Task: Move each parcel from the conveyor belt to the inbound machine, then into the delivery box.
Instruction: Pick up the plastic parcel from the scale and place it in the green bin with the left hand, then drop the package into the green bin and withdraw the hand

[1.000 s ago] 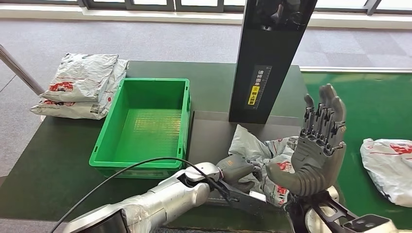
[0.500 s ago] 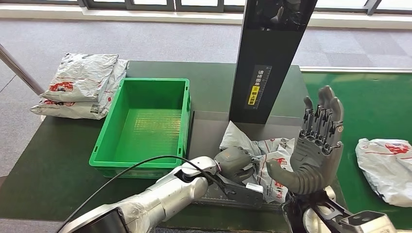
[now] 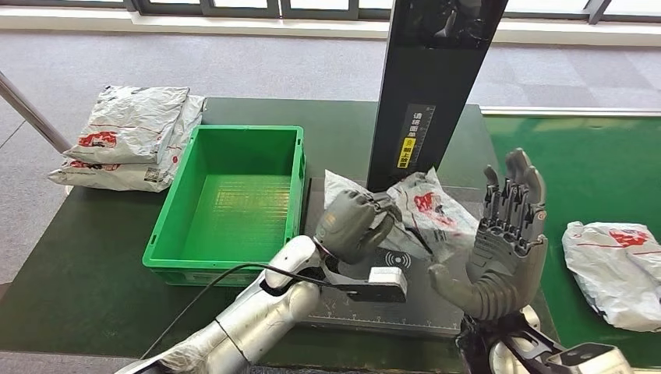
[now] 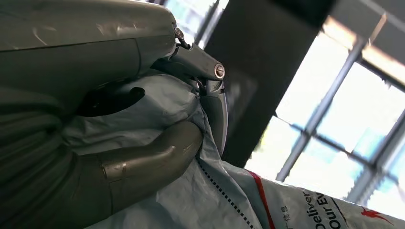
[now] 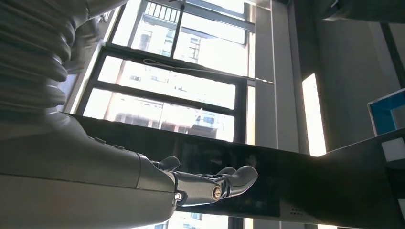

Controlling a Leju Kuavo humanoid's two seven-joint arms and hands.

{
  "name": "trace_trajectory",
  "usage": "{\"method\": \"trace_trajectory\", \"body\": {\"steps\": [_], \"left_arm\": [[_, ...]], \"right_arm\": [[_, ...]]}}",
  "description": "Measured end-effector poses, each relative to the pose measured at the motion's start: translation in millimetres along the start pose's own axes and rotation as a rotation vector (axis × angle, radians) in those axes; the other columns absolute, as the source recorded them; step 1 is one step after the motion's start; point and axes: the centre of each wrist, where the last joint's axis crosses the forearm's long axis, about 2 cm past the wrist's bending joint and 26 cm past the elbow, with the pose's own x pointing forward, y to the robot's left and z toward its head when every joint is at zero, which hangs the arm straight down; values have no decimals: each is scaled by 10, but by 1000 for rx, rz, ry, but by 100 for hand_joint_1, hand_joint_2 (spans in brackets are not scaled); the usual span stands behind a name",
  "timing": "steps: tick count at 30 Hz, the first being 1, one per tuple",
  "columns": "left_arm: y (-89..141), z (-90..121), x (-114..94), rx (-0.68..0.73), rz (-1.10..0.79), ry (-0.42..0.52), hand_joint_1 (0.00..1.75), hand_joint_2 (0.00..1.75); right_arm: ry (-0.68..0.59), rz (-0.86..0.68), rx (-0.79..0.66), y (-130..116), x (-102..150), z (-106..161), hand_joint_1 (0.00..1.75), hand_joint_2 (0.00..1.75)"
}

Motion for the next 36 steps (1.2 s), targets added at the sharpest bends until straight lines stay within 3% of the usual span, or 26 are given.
{"method": "trace_trajectory", "body": {"steps": [4, 9, 19, 23, 28, 36], "left_arm": [[441, 50, -68, 269, -46, 19, 175, 175], [818, 266, -205, 485, -125, 43, 175, 175], [1276, 550, -485, 630, -311, 127, 175, 175], [1335, 645, -580, 634, -317, 222, 175, 175], [1201, 764, -721, 495, -267, 337, 175, 175], [1050, 866, -810, 422, -244, 394, 175, 175]], "right_arm": [[2, -17, 12, -1, -16, -4, 0, 175], [4, -27, 12, -20, -64, -30, 0, 175], [15, -17, -1, -37, -97, -21, 0, 175], [18, -9, 1, -36, -89, -6, 0, 175], [29, -1, 2, -43, -52, 48, 0, 175], [38, 5, -3, -53, -27, 92, 0, 175]]}}
